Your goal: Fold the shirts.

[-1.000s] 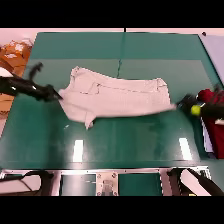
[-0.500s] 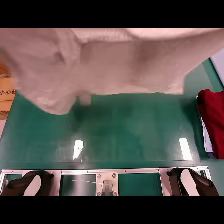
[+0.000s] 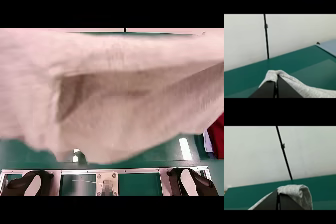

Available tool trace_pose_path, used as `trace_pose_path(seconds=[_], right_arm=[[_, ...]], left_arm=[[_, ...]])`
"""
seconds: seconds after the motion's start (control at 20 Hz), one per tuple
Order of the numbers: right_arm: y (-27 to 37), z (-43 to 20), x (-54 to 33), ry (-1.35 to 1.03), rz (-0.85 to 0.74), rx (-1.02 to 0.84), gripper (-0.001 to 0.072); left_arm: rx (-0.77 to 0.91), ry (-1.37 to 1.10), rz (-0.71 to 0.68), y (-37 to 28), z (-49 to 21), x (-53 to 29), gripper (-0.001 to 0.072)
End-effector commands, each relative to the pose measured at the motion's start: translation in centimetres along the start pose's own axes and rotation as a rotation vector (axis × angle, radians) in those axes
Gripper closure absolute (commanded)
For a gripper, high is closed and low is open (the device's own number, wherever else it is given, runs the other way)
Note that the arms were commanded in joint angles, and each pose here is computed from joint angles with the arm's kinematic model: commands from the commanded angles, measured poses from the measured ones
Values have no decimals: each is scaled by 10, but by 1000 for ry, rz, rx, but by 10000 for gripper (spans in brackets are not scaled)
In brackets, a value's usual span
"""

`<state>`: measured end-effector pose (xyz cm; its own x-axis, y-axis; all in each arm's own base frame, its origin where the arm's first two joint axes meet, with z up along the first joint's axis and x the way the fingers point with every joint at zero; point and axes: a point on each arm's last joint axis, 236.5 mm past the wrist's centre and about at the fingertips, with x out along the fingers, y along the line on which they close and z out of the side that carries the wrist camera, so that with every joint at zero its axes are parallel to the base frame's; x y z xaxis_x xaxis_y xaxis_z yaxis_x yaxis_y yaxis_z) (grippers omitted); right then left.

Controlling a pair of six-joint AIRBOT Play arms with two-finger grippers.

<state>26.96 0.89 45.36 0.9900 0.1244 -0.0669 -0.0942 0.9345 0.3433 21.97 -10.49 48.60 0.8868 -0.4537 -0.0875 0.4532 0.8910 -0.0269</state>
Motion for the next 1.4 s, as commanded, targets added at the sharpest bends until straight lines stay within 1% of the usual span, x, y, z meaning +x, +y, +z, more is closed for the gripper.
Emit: trace_pose_path(seconds=[0.0,0.1,0.25,0.3,0.45,0.55,0.65,0.85,0.95,1.05,1.15,1.25,1.35], right_arm=[[-48,-82,60,195,25,139,700],[-86,-154,104,324,0,230,700],[-139,-262,159,493,-81,342,700],[-153,-292,174,541,-110,375,700],[-188,-367,218,661,-179,461,701],[-200,-400,245,718,-179,492,702],[-207,-417,271,739,-169,525,701],[-204,-410,295,726,-133,543,702],[-192,-416,284,790,-98,538,703],[-178,-431,264,893,-63,528,703],[-174,-449,245,961,-67,515,703],[-174,-463,232,995,-81,529,703],[-175,-476,222,1029,-94,532,703]], left_arm=[[-218,211,-53,43,-86,68,685],[-351,303,-82,76,-155,120,685],[-525,436,10,139,-272,180,685],[-558,474,27,154,-303,195,685],[-671,534,30,181,-375,237,685],[-749,513,45,198,-409,261,685],[-789,517,55,209,-432,275,685],[-780,517,86,228,-444,290,685],[-746,517,101,234,-443,290,685],[-707,568,80,228,-450,284,685],[-653,657,73,224,-466,272,685],[-621,737,103,227,-482,260,685],[-597,772,109,228,-489,254,685]])
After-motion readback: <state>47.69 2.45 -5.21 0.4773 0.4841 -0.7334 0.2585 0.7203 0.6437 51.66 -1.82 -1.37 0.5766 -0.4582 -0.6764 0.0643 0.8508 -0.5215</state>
